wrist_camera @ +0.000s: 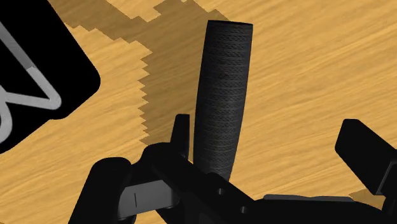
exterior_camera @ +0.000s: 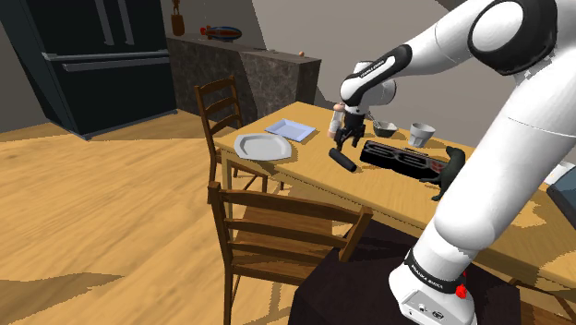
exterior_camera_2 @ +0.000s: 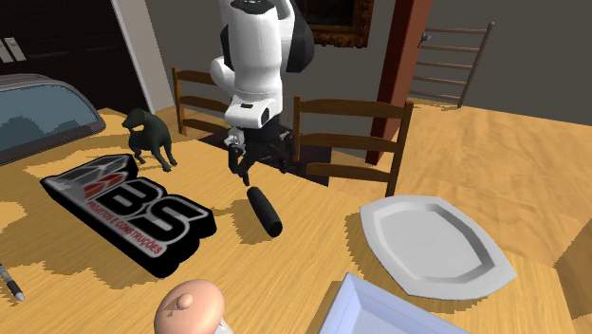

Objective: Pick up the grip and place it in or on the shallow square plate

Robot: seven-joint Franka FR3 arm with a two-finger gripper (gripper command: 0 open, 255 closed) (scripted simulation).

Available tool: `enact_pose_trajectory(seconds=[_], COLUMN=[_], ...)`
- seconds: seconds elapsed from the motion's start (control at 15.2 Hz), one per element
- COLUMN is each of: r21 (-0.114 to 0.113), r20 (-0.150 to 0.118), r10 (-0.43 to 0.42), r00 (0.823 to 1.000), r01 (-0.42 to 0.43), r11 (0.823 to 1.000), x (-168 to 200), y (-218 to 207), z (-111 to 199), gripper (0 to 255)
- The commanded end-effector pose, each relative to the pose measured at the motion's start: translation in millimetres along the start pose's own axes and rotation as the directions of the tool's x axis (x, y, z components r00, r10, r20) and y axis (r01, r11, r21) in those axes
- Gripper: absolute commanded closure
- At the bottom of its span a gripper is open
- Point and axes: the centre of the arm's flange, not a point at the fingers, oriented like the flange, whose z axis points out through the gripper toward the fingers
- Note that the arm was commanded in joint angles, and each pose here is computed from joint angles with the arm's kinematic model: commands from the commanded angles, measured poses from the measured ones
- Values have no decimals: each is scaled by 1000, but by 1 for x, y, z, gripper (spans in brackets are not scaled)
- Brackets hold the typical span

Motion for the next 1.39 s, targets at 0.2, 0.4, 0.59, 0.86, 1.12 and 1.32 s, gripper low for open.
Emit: enact_pose_trajectory(seconds=[0.2,0.4,0.59,0.86,1.12,1.32], r21=[8,8,8,8,8,8], r20=[-22,-22,-22,-22,-22,-22], r10=[15,15,15,15,15,15], r00=[1000,1000,1000,1000,1000,1000], r01=[-15,-15,-15,-15,-15,-15], r11=[1000,1000,1000,1000,1000,1000], x=[25,26,26,26,26,26], y=[23,23,23,23,23,23], z=[27,43,62,62,62,62], gripper=[0,0,0,0,0,255])
